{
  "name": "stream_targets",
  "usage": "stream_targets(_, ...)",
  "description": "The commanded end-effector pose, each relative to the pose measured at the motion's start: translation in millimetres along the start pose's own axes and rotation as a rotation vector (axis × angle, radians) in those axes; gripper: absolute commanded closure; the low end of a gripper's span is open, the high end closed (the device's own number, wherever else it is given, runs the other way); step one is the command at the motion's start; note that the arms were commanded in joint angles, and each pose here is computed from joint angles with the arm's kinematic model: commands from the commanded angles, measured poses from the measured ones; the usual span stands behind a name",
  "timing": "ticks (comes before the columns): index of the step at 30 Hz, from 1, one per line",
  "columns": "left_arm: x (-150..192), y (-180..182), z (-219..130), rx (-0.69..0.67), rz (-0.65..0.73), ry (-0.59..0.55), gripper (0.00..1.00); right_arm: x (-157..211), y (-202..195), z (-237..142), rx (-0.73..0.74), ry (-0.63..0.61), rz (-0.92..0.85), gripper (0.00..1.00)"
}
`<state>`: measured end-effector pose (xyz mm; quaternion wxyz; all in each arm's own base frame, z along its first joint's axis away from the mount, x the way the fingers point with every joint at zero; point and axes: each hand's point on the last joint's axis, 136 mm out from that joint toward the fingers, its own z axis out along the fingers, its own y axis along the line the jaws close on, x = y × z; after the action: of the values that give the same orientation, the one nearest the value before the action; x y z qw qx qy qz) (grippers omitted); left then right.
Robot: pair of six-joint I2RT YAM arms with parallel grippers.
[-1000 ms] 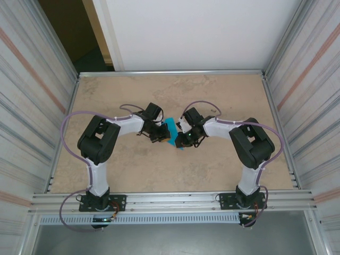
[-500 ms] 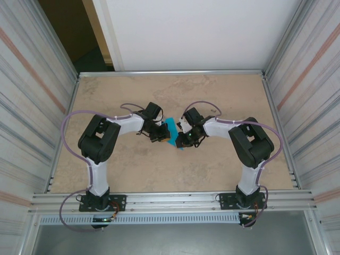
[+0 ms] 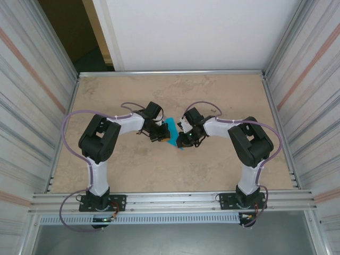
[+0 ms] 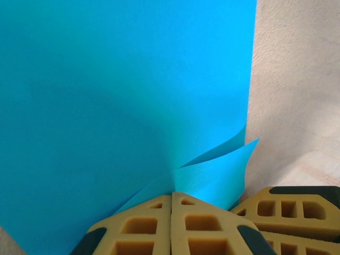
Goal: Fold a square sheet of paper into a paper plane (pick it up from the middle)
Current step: Third fold the triangle at the center of the table.
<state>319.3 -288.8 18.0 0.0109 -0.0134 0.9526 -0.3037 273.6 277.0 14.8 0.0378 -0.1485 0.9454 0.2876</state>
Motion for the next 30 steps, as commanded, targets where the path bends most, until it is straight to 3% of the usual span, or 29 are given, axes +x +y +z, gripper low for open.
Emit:
stream_targets(1, -5.0, 27.0, -3.2, -0.116, -0.005, -0.018, 0.92, 19.2, -22.9, 11.6, 0.071, 0.071, 0.056, 0.90)
stream_targets(6, -19.6, -12.2, -30.7, 0.008, 0.041, -0.125, 0.91, 25.4, -26.2, 14.3, 0.078, 0.093, 0.087, 0.91)
stream_targets(12, -2.4, -24.5, -20.3, 0.094, 0.027, -0.148, 0.96, 30.3, -29.2, 17.9, 0.079, 0.109, 0.128, 0.92)
stream_targets(20, 15.0, -20.8, 1.3, 0.067, 0.053, -0.100, 0.98, 34.9, -31.7, 20.8, 0.084, 0.133, 0.143, 0.92)
stream_targets(30, 15.1, 11.4, 11.2, -0.048, 0.052, -0.097, 0.98, 43.5, -39.0, 23.1, 0.121, 0.162, 0.163, 0.93)
